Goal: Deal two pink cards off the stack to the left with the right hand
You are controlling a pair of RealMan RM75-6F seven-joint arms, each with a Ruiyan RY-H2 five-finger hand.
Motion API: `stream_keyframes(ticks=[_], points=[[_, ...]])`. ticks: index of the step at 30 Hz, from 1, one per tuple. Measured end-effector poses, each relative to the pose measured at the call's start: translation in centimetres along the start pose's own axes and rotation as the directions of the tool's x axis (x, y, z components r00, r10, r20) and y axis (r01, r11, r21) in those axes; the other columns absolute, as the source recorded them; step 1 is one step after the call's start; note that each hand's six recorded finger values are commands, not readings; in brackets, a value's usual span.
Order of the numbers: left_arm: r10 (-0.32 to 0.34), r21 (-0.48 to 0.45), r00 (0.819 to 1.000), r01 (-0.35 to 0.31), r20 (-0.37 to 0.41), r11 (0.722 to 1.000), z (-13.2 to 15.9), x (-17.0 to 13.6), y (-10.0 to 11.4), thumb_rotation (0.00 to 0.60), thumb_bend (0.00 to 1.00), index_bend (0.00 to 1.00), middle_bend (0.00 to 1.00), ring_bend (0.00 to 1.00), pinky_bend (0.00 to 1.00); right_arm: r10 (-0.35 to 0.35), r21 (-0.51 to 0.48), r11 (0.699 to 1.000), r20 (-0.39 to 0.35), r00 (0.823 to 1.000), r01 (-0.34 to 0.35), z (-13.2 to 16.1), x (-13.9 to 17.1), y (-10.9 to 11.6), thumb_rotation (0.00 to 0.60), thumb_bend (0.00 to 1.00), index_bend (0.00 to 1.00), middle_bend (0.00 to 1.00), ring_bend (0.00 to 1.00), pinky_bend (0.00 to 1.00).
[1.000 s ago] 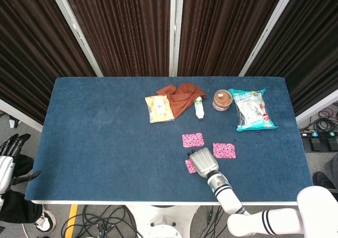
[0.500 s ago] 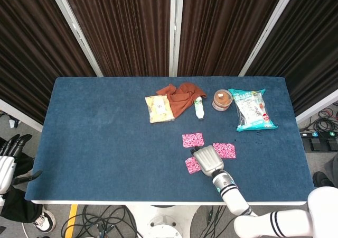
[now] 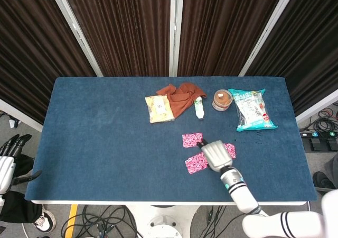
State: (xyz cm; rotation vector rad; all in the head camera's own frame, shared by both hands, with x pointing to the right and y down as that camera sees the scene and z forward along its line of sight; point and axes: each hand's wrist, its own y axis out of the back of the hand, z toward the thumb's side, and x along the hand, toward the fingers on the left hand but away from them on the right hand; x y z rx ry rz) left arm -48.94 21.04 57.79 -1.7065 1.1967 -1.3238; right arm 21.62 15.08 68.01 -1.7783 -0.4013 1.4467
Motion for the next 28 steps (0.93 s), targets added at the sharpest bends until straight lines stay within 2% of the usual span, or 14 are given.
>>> stream_keyframes(ticks=[3,6,9,10,12,13,14,16,18,21,23,28], points=[[-0.003,0.003,1.000,0.003,0.001,1.000,0.0,0.0,-0.1,0.600,0.02,0.09,0.10,0.00,0.13,-0.048,-0.039,0.998,0.052,0.998,0.050,-2.6,1.1,1.0,0.600,0.08,0.24,0.25,0.77,0.87],[-0.007,0.008,1.000,0.007,0.002,1.000,0.1,0.1,-0.2,0.600,0.02,0.09,0.10,0.00,0.13,-0.123,-0.080,0.988,0.112,0.986,0.133,-5.4,2.6,1.9,0.600,0.10,0.26,0.27,0.77,0.87],[-0.011,0.014,1.000,0.011,0.002,1.000,0.2,0.1,-0.3,0.600,0.02,0.09,0.10,0.00,0.13,-0.212,-0.106,0.967,0.184,0.960,0.234,-8.8,4.7,2.3,0.600,0.10,0.27,0.28,0.75,0.86],[-0.013,0.015,1.000,0.013,0.002,1.000,0.3,0.2,-0.3,0.600,0.02,0.09,0.10,0.00,0.13,-0.246,-0.108,0.956,0.214,0.945,0.273,-10.3,5.8,2.3,0.600,0.10,0.27,0.28,0.74,0.85],[-0.019,0.019,1.000,0.018,0.003,1.000,0.4,0.2,-0.4,0.600,0.02,0.09,0.10,0.00,0.13,-0.288,-0.100,0.941,0.257,0.922,0.322,-12.6,7.4,1.9,0.600,0.07,0.23,0.24,0.68,0.81],[-0.022,0.021,1.000,0.022,0.003,1.000,0.4,0.3,-0.5,0.600,0.02,0.09,0.10,0.00,0.13,-0.304,-0.087,0.936,0.286,0.909,0.340,-14.2,8.7,1.4,0.600,0.06,0.20,0.21,0.63,0.77],[-0.025,0.022,1.000,0.025,0.004,0.999,0.4,0.3,-0.6,0.600,0.02,0.09,0.10,0.00,0.13,-0.307,-0.075,0.936,0.308,0.900,0.344,-15.4,9.7,0.8,0.600,0.04,0.14,0.16,0.51,0.69],[-0.033,0.027,0.999,0.033,0.004,0.999,0.5,0.4,-0.7,0.600,0.02,0.09,0.10,0.00,0.13,-0.285,-0.055,0.944,0.359,0.888,0.325,-17.9,12.1,-0.6,0.600,0.02,0.06,0.07,0.23,0.47],[-0.037,0.032,0.999,0.037,0.007,0.999,0.6,0.4,-0.8,0.600,0.02,0.09,0.10,0.00,0.13,-0.260,-0.058,0.950,0.390,0.883,0.305,-19.3,13.7,-1.4,0.600,0.02,0.03,0.02,0.05,0.27],[-0.040,0.039,0.999,0.040,0.007,0.998,0.7,0.5,-0.8,0.600,0.02,0.09,0.10,0.00,0.13,-0.245,-0.089,0.948,0.412,0.877,0.307,-20.4,14.6,-2.0,0.600,0.02,0.01,0.00,0.00,0.07],[-0.043,0.041,0.999,0.043,0.005,0.998,0.7,0.4,-0.9,0.600,0.02,0.09,0.10,0.00,0.13,-0.243,-0.106,0.943,0.428,0.871,0.316,-21.2,15.1,-2.4,0.600,0.02,0.00,0.00,0.00,0.03],[-0.048,0.042,0.999,0.048,0.003,0.998,0.7,0.2,-1.2,0.600,0.02,0.09,0.10,0.00,0.13,-0.246,-0.111,0.936,0.467,0.849,0.333,-22.7,16.3,-2.9,0.600,0.02,0.00,0.00,0.00,0.00]])
